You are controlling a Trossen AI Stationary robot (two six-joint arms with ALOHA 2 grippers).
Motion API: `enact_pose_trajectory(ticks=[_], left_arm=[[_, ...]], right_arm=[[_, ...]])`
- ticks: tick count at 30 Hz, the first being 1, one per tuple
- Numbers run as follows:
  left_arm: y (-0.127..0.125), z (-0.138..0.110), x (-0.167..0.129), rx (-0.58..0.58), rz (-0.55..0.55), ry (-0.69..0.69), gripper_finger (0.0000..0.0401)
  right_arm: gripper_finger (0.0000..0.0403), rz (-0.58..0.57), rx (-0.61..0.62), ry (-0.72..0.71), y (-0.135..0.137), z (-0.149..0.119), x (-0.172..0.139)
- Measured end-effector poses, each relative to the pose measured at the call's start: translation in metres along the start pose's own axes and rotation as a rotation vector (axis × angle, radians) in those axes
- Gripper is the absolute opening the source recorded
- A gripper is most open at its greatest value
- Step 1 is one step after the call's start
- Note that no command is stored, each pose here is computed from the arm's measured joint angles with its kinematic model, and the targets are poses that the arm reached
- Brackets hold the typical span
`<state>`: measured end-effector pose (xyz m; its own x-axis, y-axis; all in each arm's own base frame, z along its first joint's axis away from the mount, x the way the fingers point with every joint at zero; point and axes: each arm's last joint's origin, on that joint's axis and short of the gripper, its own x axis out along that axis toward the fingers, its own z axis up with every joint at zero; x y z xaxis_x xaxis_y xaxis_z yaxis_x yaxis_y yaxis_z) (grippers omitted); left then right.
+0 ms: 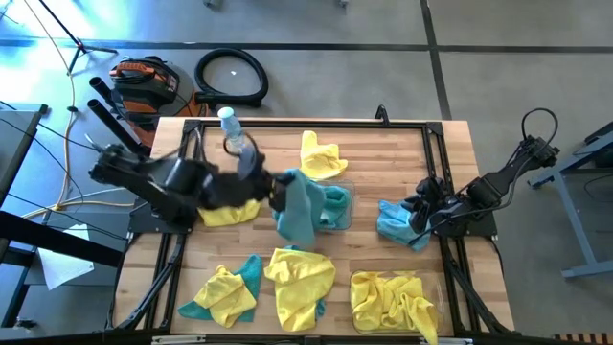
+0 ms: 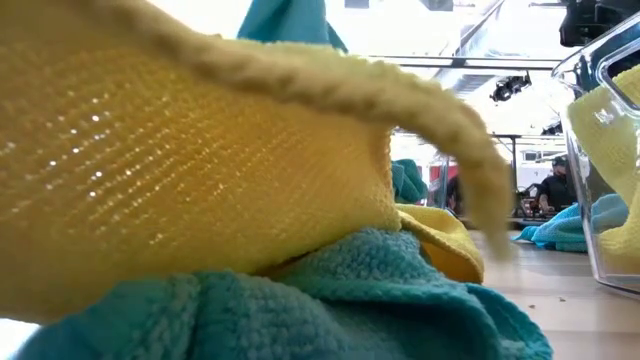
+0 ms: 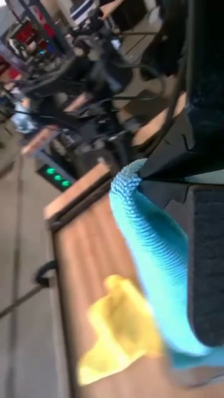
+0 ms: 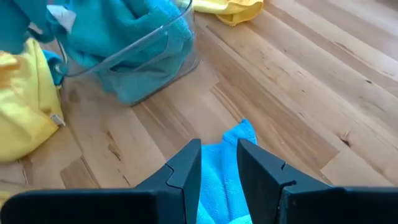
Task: Sort microfiber towel by color & place in baskets
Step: Put the blue towel in the top transparent bin
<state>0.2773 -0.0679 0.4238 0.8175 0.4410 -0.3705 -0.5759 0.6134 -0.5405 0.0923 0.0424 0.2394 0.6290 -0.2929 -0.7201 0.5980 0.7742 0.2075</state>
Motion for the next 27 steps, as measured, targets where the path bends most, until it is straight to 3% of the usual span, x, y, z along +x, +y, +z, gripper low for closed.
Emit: enact_pose_trajectory(ticks=[6, 10, 15, 19, 24, 27], left_arm=[[0.014, 0.038, 0.002, 0.081, -0.014, -0.098, 0.0], [0.026, 0.048, 0.007, 0.087, 0.002, -0.058, 0.0], [0.031, 0.024, 0.029, 0.065, 0.043, 0.166, 0.0], [0.02, -0.003, 0.045, 0.061, -0.021, 0.358, 0.0], [0.012, -0.013, 0.054, 0.105, -0.129, 0.464, 0.0], [0.016, -0.009, 0.057, 0.111, -0.129, 0.476, 0.0]], right_arm=[[0.0096, -0.004, 0.036, -0.01, 0.0, 0.0, 0.0], [0.0096, -0.003, 0.073, -0.01, 0.0, 0.0, 0.0], [0.0096, -0.008, 0.117, -0.024, 0.0, 0.001, 0.0], [0.0096, -0.014, 0.143, -0.041, 0.0, 0.001, 0.0], [0.0096, -0.02, 0.147, -0.046, -0.001, 0.001, 0.0], [0.0096, -0.031, 0.164, -0.046, -0.002, 0.001, 0.0]])
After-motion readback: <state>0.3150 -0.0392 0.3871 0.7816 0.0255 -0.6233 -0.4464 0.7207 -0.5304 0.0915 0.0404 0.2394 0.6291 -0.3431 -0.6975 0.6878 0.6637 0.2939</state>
